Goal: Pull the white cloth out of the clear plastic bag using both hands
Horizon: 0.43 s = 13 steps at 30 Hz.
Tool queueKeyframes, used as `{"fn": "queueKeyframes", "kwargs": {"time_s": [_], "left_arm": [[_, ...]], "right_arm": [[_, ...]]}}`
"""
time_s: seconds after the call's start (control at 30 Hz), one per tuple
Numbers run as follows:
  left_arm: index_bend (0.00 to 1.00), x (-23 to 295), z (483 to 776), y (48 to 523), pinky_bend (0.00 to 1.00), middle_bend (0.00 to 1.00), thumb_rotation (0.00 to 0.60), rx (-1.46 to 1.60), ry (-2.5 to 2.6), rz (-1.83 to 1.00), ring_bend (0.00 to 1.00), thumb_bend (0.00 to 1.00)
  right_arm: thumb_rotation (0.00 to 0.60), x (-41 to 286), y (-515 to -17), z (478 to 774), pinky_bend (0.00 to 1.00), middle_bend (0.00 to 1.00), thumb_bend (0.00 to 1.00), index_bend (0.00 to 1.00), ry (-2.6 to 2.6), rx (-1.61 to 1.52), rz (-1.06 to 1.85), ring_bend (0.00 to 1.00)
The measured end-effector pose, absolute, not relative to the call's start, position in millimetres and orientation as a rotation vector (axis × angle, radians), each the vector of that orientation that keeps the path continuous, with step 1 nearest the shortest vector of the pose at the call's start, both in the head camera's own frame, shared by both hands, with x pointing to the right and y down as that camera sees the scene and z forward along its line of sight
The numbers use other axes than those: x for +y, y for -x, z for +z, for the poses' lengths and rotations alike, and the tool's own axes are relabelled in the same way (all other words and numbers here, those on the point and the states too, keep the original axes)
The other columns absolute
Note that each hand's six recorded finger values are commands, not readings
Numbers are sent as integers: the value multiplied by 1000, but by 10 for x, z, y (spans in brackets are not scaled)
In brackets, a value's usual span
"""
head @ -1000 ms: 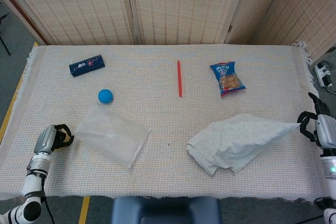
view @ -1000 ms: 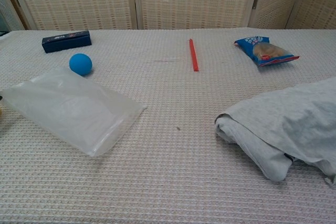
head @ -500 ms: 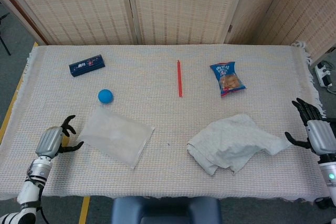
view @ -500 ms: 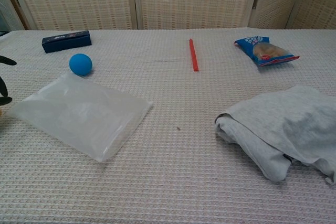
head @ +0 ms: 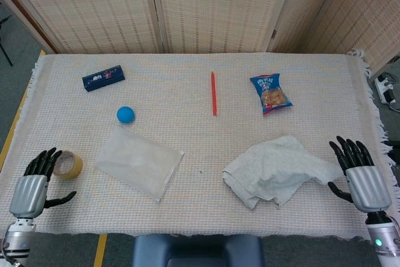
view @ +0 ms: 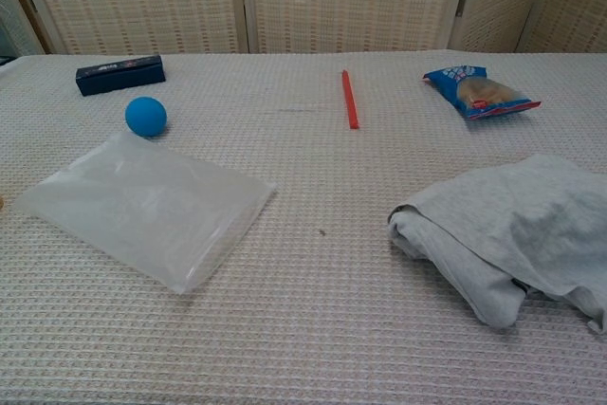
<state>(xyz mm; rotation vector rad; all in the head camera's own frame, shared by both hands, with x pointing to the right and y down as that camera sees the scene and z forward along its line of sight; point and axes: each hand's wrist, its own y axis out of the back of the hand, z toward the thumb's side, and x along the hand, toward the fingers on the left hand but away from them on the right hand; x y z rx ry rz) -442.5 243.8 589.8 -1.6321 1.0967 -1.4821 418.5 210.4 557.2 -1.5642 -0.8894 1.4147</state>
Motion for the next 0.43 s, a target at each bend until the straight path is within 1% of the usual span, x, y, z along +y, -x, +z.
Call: {"fn": "queueKeyframes", "kwargs": {"time_s": [0.1,0.27,0.43], "left_arm": [[96,2475,5800,4485,159,77,498,1105,1639,-1469,6,117],[96,2470,5682,4454,159,77,501,1103,1657,-1407,5,117],[96,2483,5668,4489,157,78,498,1088,1656,-1422,4,117]], "right_arm": [[600,2199,-4188,5593,0,0,159,0,1564,-904,1431,0],[600,2199,-4209,5632,0,0,157,0,1602,-909,1439,0],[600,2180,-4225,5629,0,0,158,0,1607,-914,1437,0]]}}
